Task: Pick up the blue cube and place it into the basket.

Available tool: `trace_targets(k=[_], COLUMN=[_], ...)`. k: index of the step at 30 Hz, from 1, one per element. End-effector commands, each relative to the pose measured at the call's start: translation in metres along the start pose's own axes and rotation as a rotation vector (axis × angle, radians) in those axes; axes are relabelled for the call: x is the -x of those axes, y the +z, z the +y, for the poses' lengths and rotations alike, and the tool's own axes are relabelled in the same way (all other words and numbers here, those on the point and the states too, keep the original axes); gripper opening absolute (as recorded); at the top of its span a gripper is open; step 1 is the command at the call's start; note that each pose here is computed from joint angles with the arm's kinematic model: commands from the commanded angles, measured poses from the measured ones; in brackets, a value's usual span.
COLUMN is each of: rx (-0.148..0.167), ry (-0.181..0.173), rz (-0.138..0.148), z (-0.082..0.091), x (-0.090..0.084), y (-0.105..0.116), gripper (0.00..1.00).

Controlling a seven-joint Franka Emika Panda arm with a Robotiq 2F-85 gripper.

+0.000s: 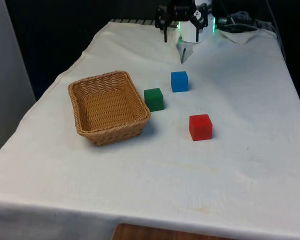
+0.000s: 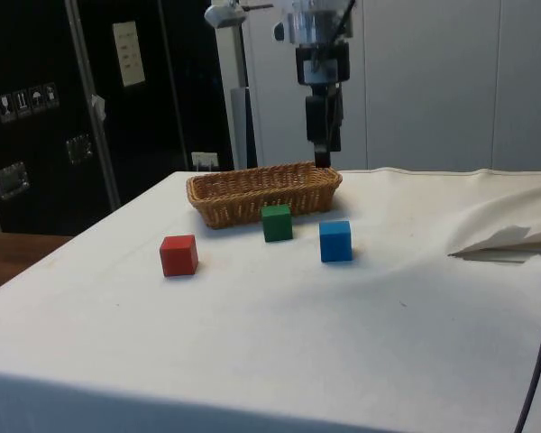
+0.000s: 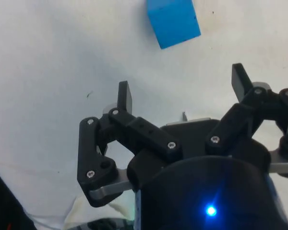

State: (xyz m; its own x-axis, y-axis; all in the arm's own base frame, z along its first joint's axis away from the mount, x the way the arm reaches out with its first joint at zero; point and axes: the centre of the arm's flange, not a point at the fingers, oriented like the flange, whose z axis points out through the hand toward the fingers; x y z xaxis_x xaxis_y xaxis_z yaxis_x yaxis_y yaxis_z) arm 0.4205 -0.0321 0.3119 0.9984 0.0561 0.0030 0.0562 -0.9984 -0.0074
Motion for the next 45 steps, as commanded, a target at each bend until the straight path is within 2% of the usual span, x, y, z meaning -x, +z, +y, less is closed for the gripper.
trace_targets(k=[1, 4, 5, 6, 10, 13, 14, 15, 21, 22, 23, 30, 31, 32, 36, 39, 40, 41, 45], rx=[-0.003, 0.001, 0.004, 0.002, 0.005, 0.006, 0.012, 0.006, 0.003, 0.016, 0.001, -0.017, -0.002, -0.02, -0.031, -0.032, -0.021, -0.031, -0.019], ry=[-0.003, -0.013, -0.008, -0.014, -0.028, -0.036, -0.033, -0.039, -0.056, -0.053, -0.059, -0.073, -0.071, -0.076, -0.088, -0.096, -0.095, -0.1, -0.116], rz=[0.008, 0.013, 0.003, 0.014, 0.024, 0.027, 0.017, 0.027, 0.034, 0.024, 0.033, 0.026, 0.017, 0.024, 0.016, 0.01, -0.001, 0.009, 0.011], z=[-0.001, -0.002, 0.0, -0.002, -0.003, -0.003, -0.001, -0.003, -0.004, -0.002, -0.004, -0.004, -0.001, -0.004, -0.004, -0.003, 0.0, -0.003, -0.004], x=[0.0, -0.001, -0.001, -0.001, -0.001, -0.001, -0.002, -0.001, -0.001, -0.001, -0.001, 0.0, 0.0, 0.0, 0.0, 0.0, 0.001, 0.0, 0.0], y=[0.005, 0.018, 0.015, 0.02, 0.035, 0.043, 0.042, 0.046, 0.066, 0.063, 0.069, 0.088, 0.087, 0.09, 0.099, 0.106, 0.105, 0.107, 0.118], gripper=[1.0, 1.0, 1.0, 1.0, 1.0, 1.0, 1.0, 1.0, 1.0, 1.0, 1.0, 1.0, 1.0, 1.0, 1.0, 1.0, 1.0, 1.0, 1.0])
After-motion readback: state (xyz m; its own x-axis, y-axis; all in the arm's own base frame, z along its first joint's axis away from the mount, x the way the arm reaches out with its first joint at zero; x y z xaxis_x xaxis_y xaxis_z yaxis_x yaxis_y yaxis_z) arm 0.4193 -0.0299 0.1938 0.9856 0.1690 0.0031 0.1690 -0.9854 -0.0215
